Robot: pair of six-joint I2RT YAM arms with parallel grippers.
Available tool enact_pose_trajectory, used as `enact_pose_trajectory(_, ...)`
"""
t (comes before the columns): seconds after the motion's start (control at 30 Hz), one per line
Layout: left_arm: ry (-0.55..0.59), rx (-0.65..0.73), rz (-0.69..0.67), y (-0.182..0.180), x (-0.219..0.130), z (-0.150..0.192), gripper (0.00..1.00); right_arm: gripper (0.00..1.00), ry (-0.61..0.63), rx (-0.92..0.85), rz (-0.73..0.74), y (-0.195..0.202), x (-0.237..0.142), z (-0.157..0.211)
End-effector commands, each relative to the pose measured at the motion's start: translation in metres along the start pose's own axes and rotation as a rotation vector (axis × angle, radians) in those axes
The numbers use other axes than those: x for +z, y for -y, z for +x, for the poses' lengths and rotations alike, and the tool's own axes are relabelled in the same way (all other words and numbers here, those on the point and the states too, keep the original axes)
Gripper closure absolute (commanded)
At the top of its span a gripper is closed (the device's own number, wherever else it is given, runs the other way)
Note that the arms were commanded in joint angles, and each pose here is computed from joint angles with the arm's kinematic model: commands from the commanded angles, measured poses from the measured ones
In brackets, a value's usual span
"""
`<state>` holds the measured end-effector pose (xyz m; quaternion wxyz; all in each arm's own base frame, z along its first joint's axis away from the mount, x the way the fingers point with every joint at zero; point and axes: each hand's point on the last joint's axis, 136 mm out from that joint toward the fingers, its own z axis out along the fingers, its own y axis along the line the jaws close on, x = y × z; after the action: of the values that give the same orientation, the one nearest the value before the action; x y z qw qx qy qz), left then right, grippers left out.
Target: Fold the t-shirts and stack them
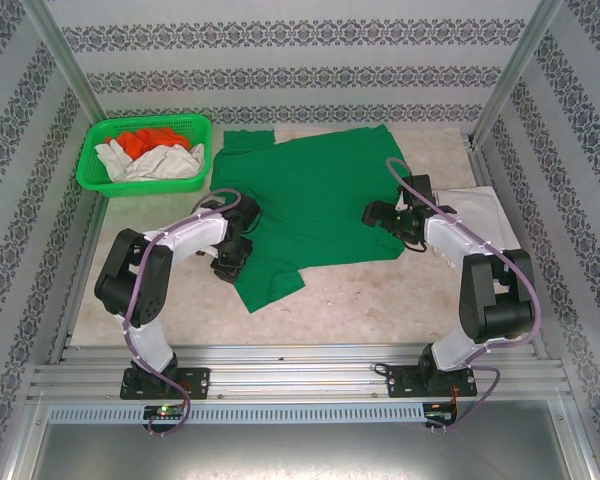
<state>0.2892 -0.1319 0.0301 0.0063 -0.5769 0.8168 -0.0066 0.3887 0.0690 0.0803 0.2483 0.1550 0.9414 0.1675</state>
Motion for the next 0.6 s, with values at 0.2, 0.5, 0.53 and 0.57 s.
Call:
enact_pose_trajectory(0.2,-0.05,-0.082,-0.078,-0.023,0.032,0.007,0.48,0.02,-0.018,0.045,0.036,0.012,0.004,0.006)
enact_pose_trajectory(0.5,-0.047,-0.091,-0.121,-0.028,0.052,0.006,0.76,0.02,-0.006,0.063,0.066,0.02,-0.004,0.004)
enact_pose_trajectory(0.53,-0.046,-0.094,-0.123,-0.03,0.054,0.005,0.81,0.02,0.001,0.071,0.072,0.022,-0.006,0.003)
enact_pose_trajectory(0.57,-0.047,-0.097,-0.124,-0.031,0.055,0.005,0.86,0.02,0.007,0.081,0.08,0.025,-0.009,0.003)
